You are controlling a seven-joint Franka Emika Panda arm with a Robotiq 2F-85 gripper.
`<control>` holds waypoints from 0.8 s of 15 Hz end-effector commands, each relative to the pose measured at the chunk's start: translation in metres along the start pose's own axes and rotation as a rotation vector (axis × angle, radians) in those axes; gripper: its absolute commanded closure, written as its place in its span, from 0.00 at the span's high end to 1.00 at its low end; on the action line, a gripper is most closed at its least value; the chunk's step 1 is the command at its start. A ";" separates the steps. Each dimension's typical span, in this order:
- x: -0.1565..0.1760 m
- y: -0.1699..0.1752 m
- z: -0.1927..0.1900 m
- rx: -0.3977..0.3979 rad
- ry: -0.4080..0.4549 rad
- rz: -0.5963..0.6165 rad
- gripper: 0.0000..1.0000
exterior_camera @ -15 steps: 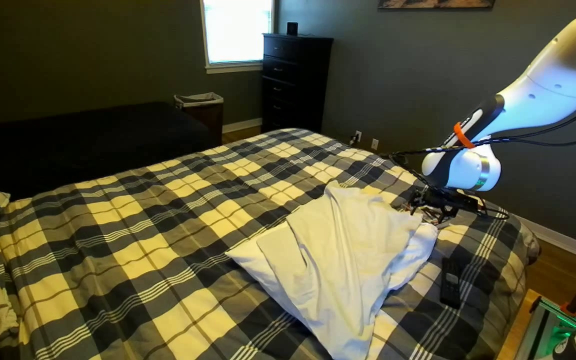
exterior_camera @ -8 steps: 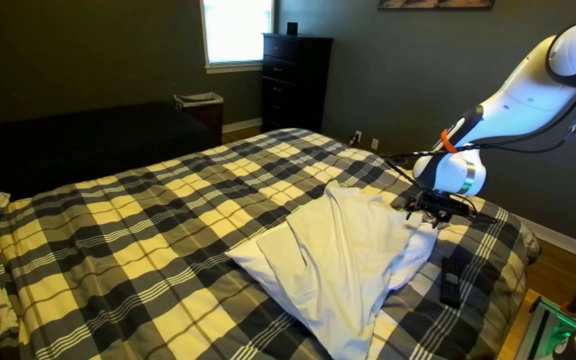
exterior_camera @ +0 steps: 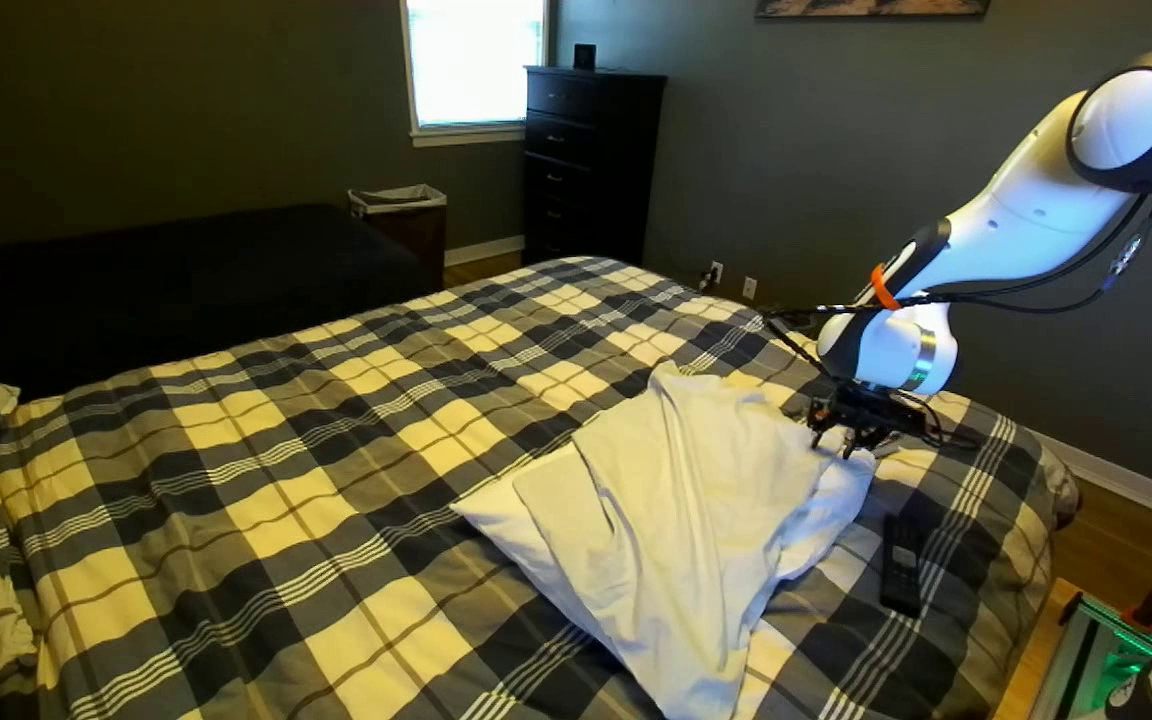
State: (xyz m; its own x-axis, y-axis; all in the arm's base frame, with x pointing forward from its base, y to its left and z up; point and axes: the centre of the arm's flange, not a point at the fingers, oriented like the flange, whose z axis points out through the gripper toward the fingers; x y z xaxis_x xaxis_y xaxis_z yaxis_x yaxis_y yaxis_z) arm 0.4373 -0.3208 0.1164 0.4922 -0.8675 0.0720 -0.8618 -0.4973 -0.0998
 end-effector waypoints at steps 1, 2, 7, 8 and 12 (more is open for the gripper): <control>0.009 0.004 0.009 0.019 -0.029 0.005 0.28; 0.010 0.005 0.010 0.019 -0.029 0.007 0.19; 0.013 0.012 0.008 0.017 -0.031 0.022 0.00; 0.013 0.016 0.005 0.018 -0.026 0.028 0.00; 0.014 0.032 -0.006 0.016 -0.018 0.057 0.00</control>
State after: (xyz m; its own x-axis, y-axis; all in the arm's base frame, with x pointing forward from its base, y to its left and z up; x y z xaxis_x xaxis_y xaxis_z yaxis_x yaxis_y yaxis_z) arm 0.4288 -0.3393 0.1138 0.4595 -0.8853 0.0714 -0.8790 -0.4648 -0.1060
